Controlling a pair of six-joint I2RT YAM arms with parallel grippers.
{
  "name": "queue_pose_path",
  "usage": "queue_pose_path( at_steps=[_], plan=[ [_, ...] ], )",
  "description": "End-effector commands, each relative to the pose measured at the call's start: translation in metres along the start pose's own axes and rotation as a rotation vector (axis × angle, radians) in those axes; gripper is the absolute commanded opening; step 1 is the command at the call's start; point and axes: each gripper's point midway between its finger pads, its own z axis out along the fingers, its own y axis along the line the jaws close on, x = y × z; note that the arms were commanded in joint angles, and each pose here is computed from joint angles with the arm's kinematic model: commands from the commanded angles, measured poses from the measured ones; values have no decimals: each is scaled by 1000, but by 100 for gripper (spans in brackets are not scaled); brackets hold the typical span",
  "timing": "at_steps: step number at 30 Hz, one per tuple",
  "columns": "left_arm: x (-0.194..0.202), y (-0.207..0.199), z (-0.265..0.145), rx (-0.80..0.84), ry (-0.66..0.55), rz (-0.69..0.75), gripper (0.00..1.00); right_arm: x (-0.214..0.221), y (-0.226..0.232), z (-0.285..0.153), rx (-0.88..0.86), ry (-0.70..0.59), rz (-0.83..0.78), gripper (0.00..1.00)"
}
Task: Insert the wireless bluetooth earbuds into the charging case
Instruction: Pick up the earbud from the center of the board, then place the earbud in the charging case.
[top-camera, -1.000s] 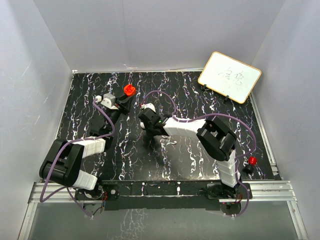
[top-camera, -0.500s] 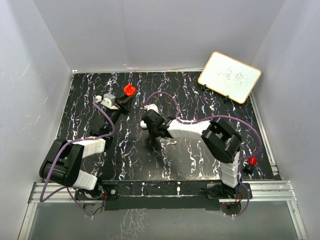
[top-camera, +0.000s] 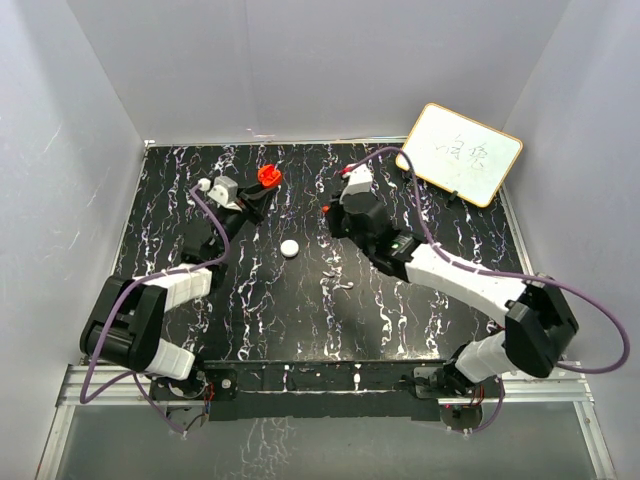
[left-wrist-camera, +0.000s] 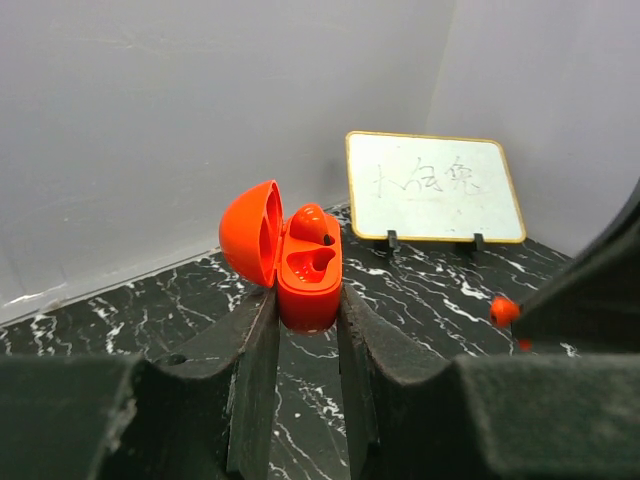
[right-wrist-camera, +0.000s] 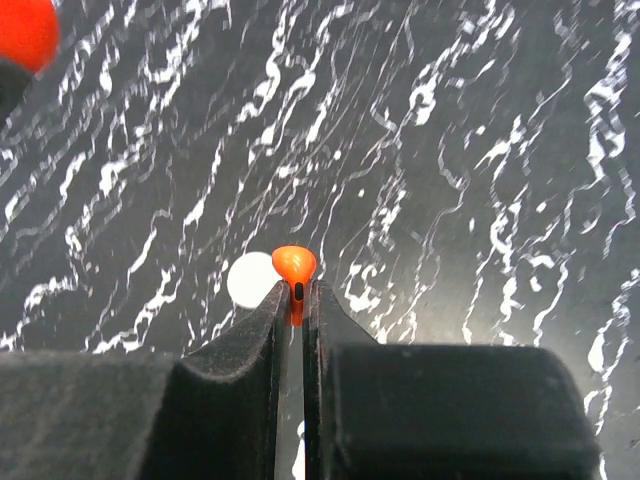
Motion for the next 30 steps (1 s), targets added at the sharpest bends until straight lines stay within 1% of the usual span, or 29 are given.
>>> queue_pose_path(
  at_steps=[1,5,9,11,19,30],
  plan=[
    [-14,-19,14,128,-20,-18,0,-64,1,-15,-70,-238,-15,0],
    [-9,-30,20,210,14,-43,0,-83,8,-21,-110,-297,-56,0],
    [-2,-41,21,286,39,-62,0,-101,17,-31,-167,-371,-54,0],
    [1,-43,22,298,47,-71,0,-108,21,-35,-185,-399,-47,0],
    [7,-40,22,287,61,-73,0,-120,31,-38,-231,-436,-41,0],
    [7,-45,23,315,68,-97,0,-123,38,-32,-247,-436,-53,0]
  ],
)
